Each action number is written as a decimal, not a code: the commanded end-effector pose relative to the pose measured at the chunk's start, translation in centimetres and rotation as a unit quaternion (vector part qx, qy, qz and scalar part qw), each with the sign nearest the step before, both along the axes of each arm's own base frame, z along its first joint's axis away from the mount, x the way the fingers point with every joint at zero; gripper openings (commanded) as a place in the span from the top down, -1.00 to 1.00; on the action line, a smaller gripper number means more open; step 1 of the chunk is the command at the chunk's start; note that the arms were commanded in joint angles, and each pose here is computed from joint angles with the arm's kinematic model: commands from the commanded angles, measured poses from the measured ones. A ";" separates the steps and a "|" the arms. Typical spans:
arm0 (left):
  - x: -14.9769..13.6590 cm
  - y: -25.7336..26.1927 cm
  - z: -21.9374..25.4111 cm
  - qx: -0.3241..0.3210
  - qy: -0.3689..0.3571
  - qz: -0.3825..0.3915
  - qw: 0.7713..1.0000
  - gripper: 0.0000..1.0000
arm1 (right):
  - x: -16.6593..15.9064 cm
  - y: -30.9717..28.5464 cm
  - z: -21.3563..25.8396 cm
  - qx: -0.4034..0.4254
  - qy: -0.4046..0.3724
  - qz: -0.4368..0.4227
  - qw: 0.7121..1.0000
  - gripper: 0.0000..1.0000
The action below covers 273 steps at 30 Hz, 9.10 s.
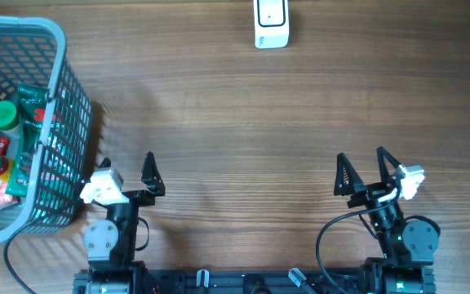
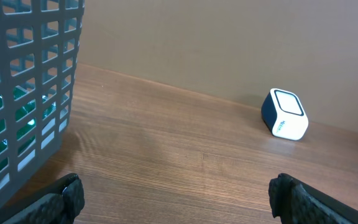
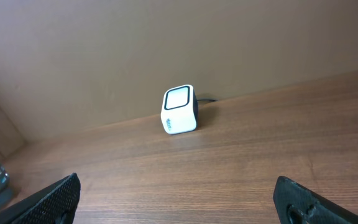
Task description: Scan the item barcode
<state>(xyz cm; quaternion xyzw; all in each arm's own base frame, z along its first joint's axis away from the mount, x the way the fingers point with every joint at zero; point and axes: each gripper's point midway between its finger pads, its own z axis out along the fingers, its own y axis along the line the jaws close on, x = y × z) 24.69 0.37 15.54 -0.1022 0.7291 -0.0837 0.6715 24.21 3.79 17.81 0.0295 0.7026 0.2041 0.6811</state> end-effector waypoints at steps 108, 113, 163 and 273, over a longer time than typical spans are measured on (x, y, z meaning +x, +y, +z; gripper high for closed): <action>5.5 16.3 21.4 -0.199 0.168 0.375 0.890 -1.00 | 0.0 -0.2 0.2 0.003 -0.004 -0.006 1.000 -0.99; 0.5 22.8 15.9 -0.326 0.201 0.502 0.775 -1.00 | 0.0 -0.2 0.2 0.003 -0.004 -0.006 1.000 -0.99; 0.8 28.4 -1.3 -0.401 0.424 0.504 0.637 0.27 | 0.0 -0.2 0.2 0.003 -0.004 -0.006 1.000 -1.00; 13.9 -21.6 8.1 -0.111 0.474 0.045 0.872 -1.00 | 0.0 -0.2 0.2 0.003 -0.004 -0.006 1.000 -0.99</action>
